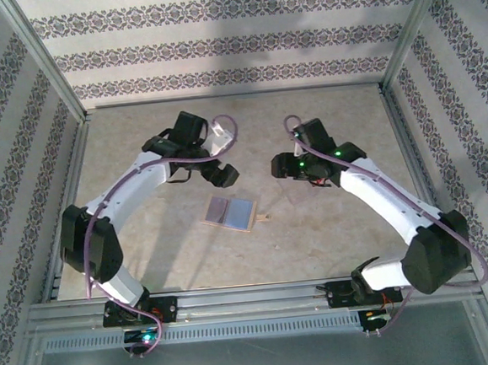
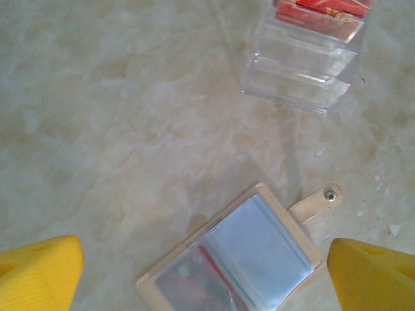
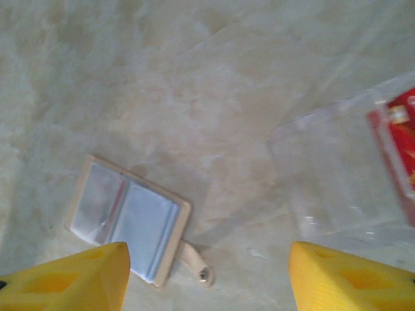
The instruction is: Put the credit cards into the card holder
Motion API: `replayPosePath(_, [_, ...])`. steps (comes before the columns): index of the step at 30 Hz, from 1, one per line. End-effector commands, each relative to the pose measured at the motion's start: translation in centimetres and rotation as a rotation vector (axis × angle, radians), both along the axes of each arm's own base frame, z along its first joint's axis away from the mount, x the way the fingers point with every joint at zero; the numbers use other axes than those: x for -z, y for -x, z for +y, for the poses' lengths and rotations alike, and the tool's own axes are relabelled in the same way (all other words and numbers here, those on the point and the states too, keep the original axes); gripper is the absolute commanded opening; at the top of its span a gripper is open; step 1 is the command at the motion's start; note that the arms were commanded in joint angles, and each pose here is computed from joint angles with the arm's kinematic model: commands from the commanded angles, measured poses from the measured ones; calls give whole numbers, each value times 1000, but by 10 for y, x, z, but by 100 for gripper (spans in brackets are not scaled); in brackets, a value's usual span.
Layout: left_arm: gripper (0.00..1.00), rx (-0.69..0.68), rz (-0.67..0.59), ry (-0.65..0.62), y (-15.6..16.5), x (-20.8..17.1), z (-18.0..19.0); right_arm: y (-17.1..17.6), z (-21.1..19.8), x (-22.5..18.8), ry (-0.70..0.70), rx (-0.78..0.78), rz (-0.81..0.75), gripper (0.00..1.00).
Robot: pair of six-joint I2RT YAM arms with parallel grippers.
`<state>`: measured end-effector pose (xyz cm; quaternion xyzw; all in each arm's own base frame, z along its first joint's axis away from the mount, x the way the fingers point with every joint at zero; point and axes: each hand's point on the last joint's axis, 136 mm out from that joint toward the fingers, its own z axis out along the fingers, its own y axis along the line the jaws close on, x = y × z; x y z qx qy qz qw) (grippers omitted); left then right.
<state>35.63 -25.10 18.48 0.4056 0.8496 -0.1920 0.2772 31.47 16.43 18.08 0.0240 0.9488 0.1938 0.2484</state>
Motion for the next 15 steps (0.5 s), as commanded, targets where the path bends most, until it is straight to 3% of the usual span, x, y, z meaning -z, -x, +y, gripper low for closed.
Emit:
replayPosePath(1, [100, 94, 11, -46, 8, 4, -21, 14, -34, 5, 78, 22, 25, 67])
replayPosePath(15, [100, 181, 81, -25, 3, 27, -130, 5, -101, -6, 132, 93, -3, 68])
